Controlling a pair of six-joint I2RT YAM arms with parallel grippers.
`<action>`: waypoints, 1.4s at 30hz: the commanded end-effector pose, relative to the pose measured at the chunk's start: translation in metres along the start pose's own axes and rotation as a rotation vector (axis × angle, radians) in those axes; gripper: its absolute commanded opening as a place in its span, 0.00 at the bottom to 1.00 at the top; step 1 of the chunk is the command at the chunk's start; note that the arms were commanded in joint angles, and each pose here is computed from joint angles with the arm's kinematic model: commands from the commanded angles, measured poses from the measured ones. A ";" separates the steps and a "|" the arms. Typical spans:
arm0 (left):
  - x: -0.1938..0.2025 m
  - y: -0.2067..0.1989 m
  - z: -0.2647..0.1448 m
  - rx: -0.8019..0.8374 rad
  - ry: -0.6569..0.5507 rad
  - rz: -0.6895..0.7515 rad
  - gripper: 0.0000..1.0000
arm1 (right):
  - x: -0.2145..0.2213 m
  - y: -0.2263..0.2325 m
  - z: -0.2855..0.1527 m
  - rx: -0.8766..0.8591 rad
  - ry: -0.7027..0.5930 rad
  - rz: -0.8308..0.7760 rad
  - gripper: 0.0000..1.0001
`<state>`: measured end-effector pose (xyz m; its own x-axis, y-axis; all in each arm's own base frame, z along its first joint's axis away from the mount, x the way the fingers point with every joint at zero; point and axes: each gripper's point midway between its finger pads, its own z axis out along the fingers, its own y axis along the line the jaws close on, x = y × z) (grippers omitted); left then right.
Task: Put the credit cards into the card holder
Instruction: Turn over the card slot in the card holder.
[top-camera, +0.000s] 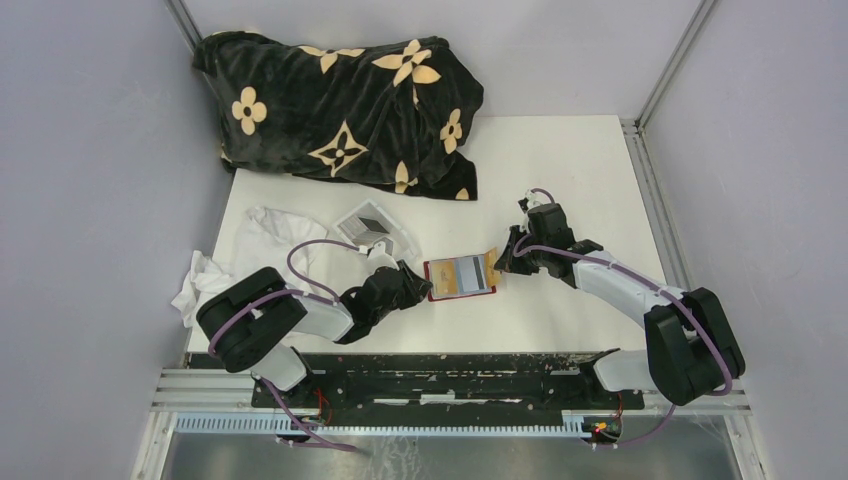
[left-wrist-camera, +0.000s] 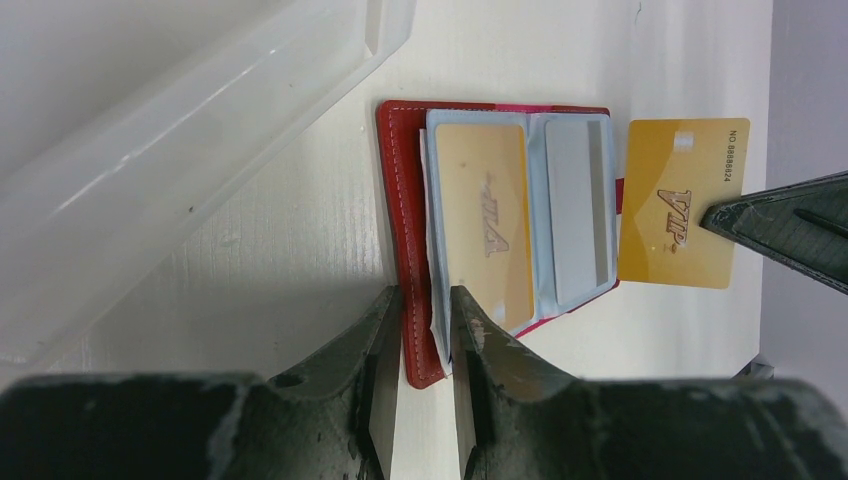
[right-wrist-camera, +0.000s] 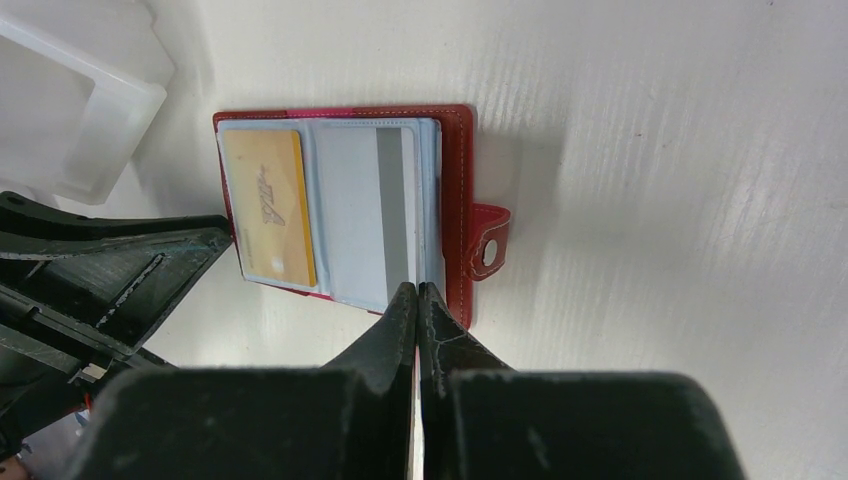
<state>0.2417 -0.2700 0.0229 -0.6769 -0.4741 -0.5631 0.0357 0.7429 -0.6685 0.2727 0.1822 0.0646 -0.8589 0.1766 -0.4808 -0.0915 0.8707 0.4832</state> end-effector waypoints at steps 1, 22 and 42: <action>-0.005 -0.007 0.002 0.024 -0.026 0.008 0.31 | -0.010 0.000 0.000 0.001 -0.038 -0.025 0.01; -0.004 -0.007 0.003 0.028 -0.024 0.006 0.31 | -0.008 -0.002 0.003 0.009 -0.022 -0.034 0.01; -0.004 -0.009 0.005 0.028 -0.023 0.013 0.30 | -0.007 0.000 0.008 -0.004 -0.021 -0.011 0.01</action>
<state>0.2422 -0.2707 0.0222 -0.6761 -0.4751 -0.5631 0.0370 0.7414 -0.6700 0.2708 0.1803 0.0537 -0.8721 0.1518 -0.4651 -0.0936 0.8814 0.4631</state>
